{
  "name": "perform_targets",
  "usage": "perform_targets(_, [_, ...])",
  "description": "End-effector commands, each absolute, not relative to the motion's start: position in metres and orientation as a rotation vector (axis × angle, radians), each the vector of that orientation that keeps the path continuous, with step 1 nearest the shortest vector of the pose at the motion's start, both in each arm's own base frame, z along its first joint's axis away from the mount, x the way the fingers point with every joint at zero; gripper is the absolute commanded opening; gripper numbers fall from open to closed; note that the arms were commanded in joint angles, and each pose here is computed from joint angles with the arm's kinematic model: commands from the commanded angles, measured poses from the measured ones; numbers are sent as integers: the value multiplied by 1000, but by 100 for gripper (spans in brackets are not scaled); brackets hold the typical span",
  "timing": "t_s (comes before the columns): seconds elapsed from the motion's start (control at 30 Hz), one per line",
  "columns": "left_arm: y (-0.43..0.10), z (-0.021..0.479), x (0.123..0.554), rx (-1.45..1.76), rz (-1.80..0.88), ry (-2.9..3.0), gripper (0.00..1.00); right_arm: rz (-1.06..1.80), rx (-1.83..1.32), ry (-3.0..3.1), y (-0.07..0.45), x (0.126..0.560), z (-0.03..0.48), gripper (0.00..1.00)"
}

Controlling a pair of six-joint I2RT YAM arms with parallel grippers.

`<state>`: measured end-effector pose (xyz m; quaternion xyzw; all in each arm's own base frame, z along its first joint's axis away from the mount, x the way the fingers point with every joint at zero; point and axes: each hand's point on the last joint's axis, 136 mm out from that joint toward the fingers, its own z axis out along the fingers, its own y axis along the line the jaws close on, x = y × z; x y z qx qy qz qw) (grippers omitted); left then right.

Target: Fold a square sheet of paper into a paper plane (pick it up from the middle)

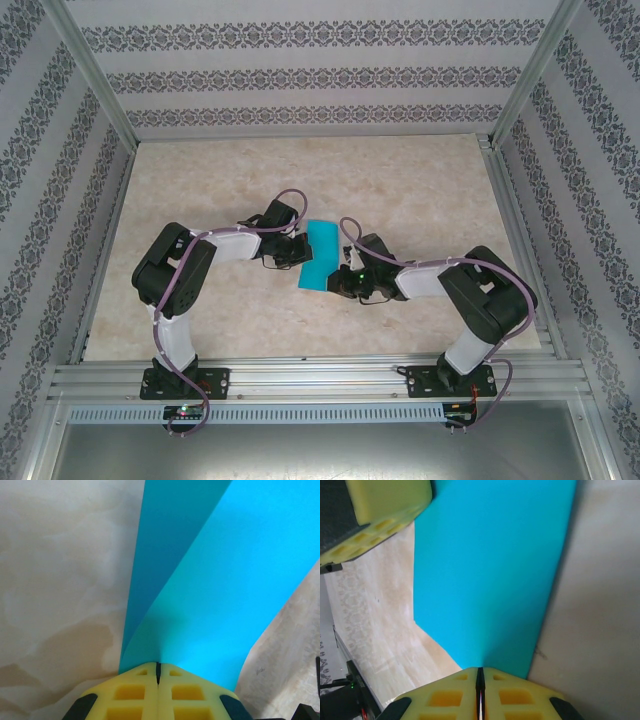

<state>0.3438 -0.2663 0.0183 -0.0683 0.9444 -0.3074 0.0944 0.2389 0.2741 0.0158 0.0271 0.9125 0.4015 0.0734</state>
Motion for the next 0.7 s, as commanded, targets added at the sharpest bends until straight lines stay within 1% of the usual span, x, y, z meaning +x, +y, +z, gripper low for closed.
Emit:
perform_targets(0.0, [-245, -29, 307, -231, -717, 2997, 0, 1079, 107, 2853, 260, 221, -17, 11])
perform_targets(0.1, [-244, -28, 307, -225, -712, 2997, 0, 1053, 108, 2866, 257, 215, -19, 11])
perform_targets(0.2, [-244, -26, 307, -221, -709, 2995, 0, 1058, 93, 2832, 259, 222, -2, 10])
perform_targets(0.33, [-243, -25, 305, -216, -705, 2999, 0, 1103, 67, 2699, 264, 250, 42, 11])
perform_targets(0.43, [-242, -27, 304, -213, -699, 3005, 0, 1110, 101, 2609, 255, 278, 67, 11])
perform_targets(0.57, [-243, -26, 306, -216, -702, 3001, 0, 1173, 120, 2557, 252, 308, 82, 11])
perform_targets(0.67, [-244, -25, 307, -214, -702, 3000, 0, 1193, 118, 2551, 256, 324, 82, 11])
